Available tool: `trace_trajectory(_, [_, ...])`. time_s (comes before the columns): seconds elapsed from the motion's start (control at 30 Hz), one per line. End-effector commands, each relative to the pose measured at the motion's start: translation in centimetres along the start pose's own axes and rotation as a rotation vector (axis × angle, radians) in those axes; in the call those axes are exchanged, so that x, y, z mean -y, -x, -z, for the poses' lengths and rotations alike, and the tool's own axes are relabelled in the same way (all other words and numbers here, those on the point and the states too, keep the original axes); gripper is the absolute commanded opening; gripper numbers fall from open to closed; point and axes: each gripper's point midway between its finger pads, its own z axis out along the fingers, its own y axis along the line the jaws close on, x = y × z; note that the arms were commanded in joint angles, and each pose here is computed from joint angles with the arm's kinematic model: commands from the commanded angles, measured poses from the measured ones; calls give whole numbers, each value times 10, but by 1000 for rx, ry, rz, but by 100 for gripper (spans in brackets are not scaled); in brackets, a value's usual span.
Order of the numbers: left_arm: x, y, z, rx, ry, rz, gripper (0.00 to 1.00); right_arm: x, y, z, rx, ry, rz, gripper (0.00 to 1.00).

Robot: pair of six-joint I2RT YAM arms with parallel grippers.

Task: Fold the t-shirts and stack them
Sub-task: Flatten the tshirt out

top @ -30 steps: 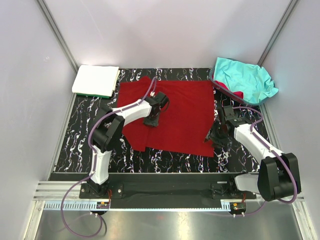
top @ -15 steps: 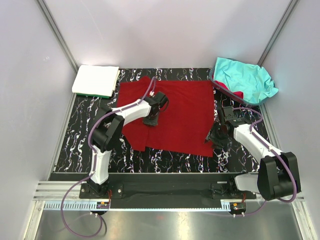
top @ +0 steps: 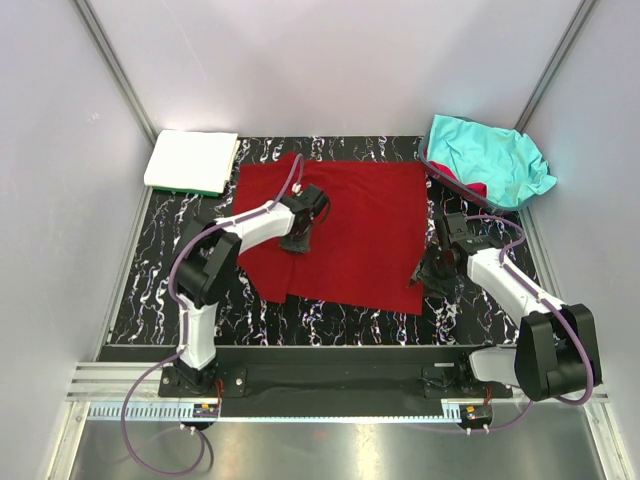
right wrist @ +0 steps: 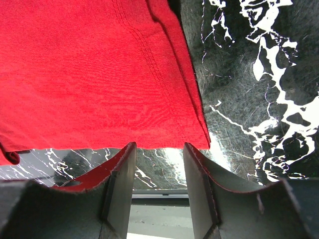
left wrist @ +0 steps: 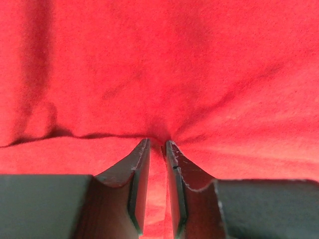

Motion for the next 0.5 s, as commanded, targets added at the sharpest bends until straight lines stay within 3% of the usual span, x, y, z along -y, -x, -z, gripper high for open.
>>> trace_trajectory(0.0, [-10, 15, 20, 78, 5, 23, 25, -5, 4, 2, 16, 25, 2, 50])
trace_trajectory(0.3, [-12, 8, 12, 59, 2, 26, 24, -6, 1, 3, 9, 34, -3, 50])
trace_trajectory(0.47, [-15, 9, 8, 66, 3, 25, 17, -4, 0, 2, 5, 29, -8, 50])
